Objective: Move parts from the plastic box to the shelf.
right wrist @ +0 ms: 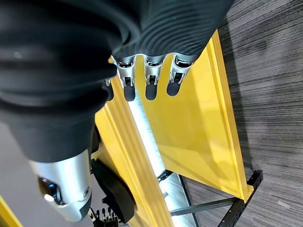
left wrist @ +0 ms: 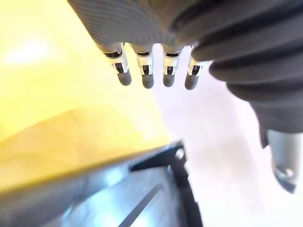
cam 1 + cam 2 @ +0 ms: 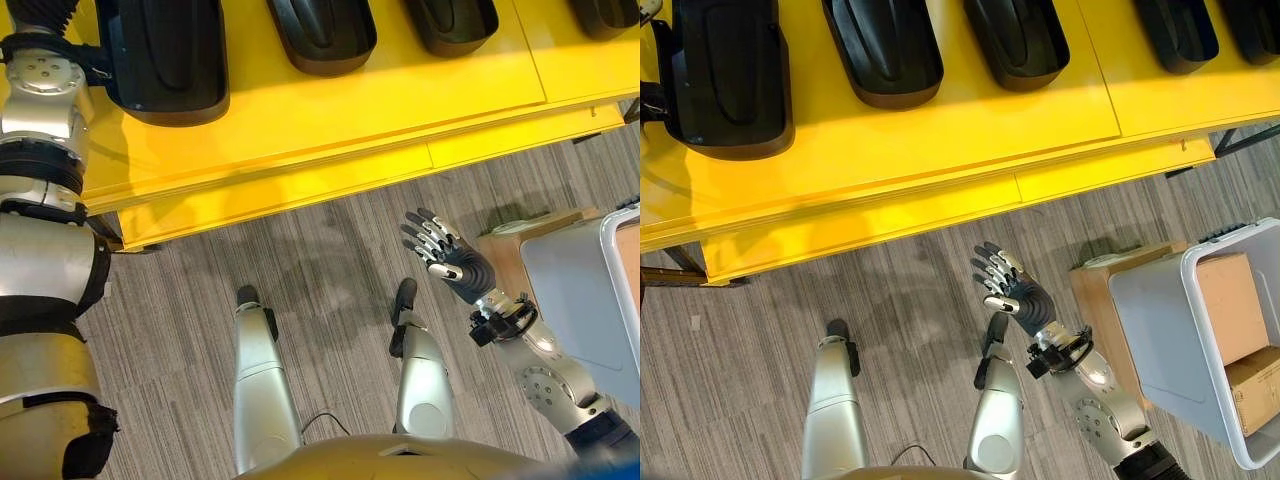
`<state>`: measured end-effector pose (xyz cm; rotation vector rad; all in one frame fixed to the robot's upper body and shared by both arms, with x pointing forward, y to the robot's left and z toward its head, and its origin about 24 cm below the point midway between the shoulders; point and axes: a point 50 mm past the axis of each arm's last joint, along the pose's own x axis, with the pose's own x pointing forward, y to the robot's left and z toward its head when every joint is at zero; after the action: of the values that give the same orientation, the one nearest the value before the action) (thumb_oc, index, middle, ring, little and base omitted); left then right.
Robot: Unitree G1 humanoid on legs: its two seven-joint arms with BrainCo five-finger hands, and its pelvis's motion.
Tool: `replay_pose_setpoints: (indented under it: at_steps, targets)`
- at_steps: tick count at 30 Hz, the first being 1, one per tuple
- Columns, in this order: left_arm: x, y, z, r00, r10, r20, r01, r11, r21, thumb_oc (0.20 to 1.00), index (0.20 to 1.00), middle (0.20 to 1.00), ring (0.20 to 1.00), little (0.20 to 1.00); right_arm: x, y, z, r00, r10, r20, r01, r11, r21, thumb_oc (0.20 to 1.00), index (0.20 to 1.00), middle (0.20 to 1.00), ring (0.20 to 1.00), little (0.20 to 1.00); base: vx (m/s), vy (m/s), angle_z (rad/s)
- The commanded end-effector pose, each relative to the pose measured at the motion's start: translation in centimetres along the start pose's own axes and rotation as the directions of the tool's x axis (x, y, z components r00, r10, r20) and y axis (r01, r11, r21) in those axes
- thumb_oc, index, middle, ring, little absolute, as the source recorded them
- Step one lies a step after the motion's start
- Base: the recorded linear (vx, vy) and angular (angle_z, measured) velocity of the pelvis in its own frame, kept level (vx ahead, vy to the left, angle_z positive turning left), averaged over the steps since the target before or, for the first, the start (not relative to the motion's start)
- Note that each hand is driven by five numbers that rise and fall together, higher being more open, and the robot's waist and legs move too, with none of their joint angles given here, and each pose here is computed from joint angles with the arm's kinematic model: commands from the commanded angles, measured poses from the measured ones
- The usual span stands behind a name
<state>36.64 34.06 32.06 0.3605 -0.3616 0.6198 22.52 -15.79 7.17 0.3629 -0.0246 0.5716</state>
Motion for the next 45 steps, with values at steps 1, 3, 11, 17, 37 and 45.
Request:
replay_pose_setpoints:
  at_steps: [1, 3, 11, 17, 37, 45]
  targets:
    - [1.1, 4.8, 4.2, 0.980, 0.170, 0.105, -0.154, 0.978, -0.142, 1.000, 1.000, 1.000, 1.000, 1.000, 0.7, -0.7, 3.7, 0.992, 0.019, 0.121, -0.008, 0.996, -0.087, 1.000, 1.000, 1.000, 1.000, 1.000, -0.02, -0.001, 0.04]
    - [1.1, 5.2, 4.0, 0.978, 0.183, 0.097, -0.165, 0.972, -0.168, 1.000, 1.000, 1.000, 1.000, 1.000, 0.7, -0.7, 3.8, 0.991, 0.017, 0.129, -0.005, 0.996, -0.090, 1.000, 1.000, 1.000, 1.000, 1.000, -0.01, -0.001, 0.02]
    - [1.0, 6.1, 3.7, 0.975, 0.208, 0.084, -0.183, 0.955, -0.233, 1.000, 1.000, 1.000, 1.000, 1.000, 0.9, -0.7, 3.8, 0.992, 0.015, 0.129, -0.003, 0.996, -0.094, 1.000, 1.000, 1.000, 1.000, 1.000, 0.00, 0.000, 0.00]
    - [1.0, 5.8, 4.9, 0.974, 0.165, 0.153, -0.139, 0.976, -0.167, 1.000, 1.000, 1.000, 1.000, 1.000, 1.4, -0.7, 4.3, 0.989, 0.022, 0.148, -0.005, 0.994, -0.109, 1.000, 1.000, 1.000, 1.000, 1.000, -0.01, -0.005, 0.02]
    - [-16.6, 3.6, -0.4, 0.701, -0.499, 0.510, 0.050, 0.747, 0.663, 1.000, 1.000, 1.000, 1.000, 1.000, -1.1, -2.7, 4.7, 0.956, -0.142, 0.256, 0.172, 0.980, -0.101, 1.000, 1.000, 1.000, 1.000, 1.000, 0.04, -0.028, 0.08]
    - [-22.1, 1.5, -3.8, 0.653, -0.664, 0.363, 0.290, 0.662, 0.691, 1.000, 1.000, 1.000, 1.000, 1.000, -1.4, -2.5, 5.0, 0.951, -0.142, 0.275, 0.179, 0.977, -0.113, 1.000, 1.000, 1.000, 1.000, 1.000, 0.01, -0.032, 0.01]
